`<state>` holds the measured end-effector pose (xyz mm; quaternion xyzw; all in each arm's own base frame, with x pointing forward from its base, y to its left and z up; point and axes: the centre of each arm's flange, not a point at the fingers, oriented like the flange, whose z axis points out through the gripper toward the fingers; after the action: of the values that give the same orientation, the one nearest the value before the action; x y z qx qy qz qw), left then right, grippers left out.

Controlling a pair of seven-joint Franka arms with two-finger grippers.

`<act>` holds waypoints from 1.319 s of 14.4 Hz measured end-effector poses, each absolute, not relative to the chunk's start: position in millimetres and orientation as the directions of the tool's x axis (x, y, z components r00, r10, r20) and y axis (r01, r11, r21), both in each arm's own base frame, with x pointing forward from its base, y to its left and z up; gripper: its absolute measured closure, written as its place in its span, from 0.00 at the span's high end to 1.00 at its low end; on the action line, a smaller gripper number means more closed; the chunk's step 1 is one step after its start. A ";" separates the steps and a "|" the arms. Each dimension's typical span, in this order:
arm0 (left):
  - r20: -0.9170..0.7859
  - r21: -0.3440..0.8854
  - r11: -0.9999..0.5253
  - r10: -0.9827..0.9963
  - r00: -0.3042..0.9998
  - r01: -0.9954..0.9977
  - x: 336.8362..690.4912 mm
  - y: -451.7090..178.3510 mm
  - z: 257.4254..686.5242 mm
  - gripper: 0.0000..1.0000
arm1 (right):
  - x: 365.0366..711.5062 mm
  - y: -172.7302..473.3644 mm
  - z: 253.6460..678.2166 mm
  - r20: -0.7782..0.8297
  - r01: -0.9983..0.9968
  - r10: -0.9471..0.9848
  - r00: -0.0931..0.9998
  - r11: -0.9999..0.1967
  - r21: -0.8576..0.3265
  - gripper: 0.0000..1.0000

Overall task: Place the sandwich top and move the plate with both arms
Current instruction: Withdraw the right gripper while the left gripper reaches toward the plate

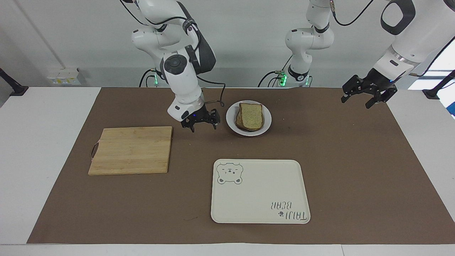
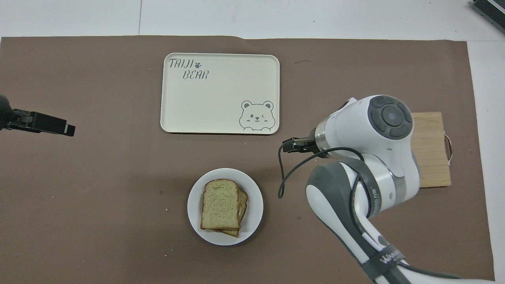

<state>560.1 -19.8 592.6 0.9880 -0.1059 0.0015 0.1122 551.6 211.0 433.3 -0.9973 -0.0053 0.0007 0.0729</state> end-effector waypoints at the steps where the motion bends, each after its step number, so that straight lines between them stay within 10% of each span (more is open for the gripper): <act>1: 0.028 0.246 -0.945 -0.216 0.976 -0.216 561.3 -21.6 582.5 1.00 | 553.6 196.2 441.5 -0.008 0.000 0.001 1.000 -0.991 -0.133 1.00; 19: 0.082 0.576 -0.773 -0.268 0.960 -0.265 535.9 -54.0 412.1 1.00 | 552.6 33.1 594.8 0.052 -0.166 -0.167 0.985 -0.986 -0.017 1.00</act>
<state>535.9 -54.0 412.1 0.9416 -0.1414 -0.0022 0.3055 552.6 33.1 594.8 -0.9961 0.0837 -0.0267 0.0064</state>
